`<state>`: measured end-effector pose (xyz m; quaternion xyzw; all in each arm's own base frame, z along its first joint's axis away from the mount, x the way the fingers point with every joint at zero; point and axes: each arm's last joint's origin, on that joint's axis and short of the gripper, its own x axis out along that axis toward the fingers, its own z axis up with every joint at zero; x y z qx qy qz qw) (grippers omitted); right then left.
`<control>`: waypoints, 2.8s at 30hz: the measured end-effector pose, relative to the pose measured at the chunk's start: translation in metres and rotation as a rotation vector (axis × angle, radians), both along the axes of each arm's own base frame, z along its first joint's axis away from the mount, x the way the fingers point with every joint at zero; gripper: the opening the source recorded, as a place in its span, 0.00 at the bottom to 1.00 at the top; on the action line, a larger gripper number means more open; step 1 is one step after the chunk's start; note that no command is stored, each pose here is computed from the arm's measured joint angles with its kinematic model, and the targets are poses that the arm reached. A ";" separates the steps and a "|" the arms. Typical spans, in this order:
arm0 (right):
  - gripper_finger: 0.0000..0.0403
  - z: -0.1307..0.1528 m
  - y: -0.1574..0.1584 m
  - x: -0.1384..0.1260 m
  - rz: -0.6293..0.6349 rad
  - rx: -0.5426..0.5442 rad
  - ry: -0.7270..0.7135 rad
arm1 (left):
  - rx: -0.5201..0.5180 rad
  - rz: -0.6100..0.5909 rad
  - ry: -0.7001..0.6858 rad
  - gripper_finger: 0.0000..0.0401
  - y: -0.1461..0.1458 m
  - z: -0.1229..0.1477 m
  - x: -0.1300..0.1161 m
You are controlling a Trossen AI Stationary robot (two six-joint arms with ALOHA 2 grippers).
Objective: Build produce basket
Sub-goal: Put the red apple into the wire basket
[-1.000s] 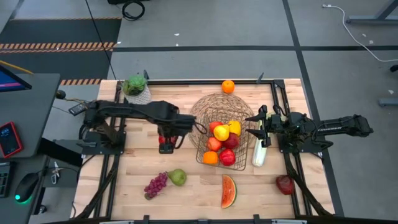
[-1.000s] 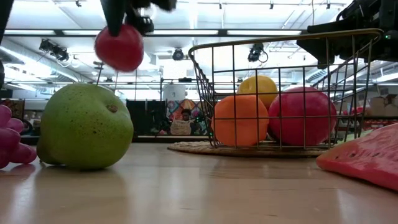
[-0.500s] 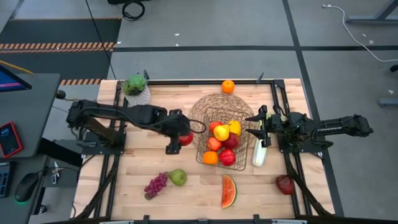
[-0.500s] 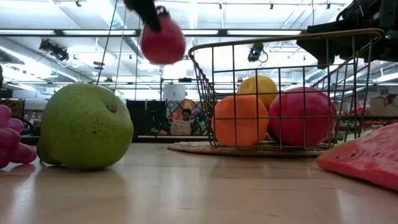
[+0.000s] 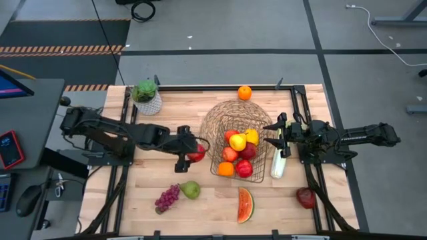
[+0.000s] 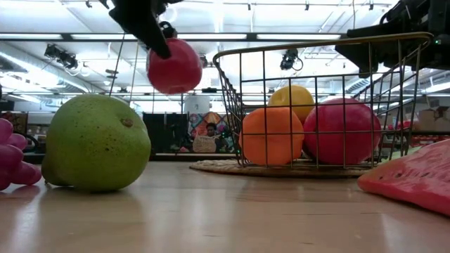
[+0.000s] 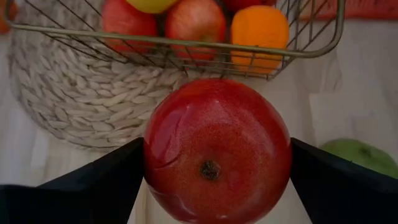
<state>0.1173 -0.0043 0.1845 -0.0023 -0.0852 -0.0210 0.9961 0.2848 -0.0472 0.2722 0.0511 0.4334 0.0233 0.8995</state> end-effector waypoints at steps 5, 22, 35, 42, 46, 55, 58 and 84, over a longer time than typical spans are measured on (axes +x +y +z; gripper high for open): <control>0.57 -0.001 0.000 0.001 0.000 0.000 0.011 | -0.057 0.055 -0.145 0.91 0.004 -0.004 -0.022; 0.57 -0.002 0.000 0.001 0.001 0.001 0.019 | 0.130 0.037 -0.390 0.91 0.001 -0.040 -0.017; 0.57 -0.002 0.000 0.001 0.001 0.001 0.019 | 0.468 -0.290 -0.600 0.91 -0.023 -0.016 -0.010; 0.57 -0.002 0.000 0.001 0.001 0.001 0.020 | 0.606 -0.365 -0.565 0.91 -0.018 -0.017 -0.009; 0.57 -0.002 0.000 0.001 0.001 0.001 0.019 | 0.730 -0.444 -0.506 0.91 -0.014 -0.020 -0.009; 0.57 -0.002 0.000 0.001 0.001 0.001 0.019 | 0.979 -0.691 -0.278 0.91 -0.008 -0.036 -0.012; 0.57 -0.002 0.000 0.001 0.000 0.001 0.020 | 1.060 -0.760 -0.246 0.91 -0.008 -0.036 -0.012; 0.57 -0.002 0.000 0.001 0.000 0.001 0.020 | 1.796 -1.520 -0.216 0.91 -0.041 -0.036 -0.020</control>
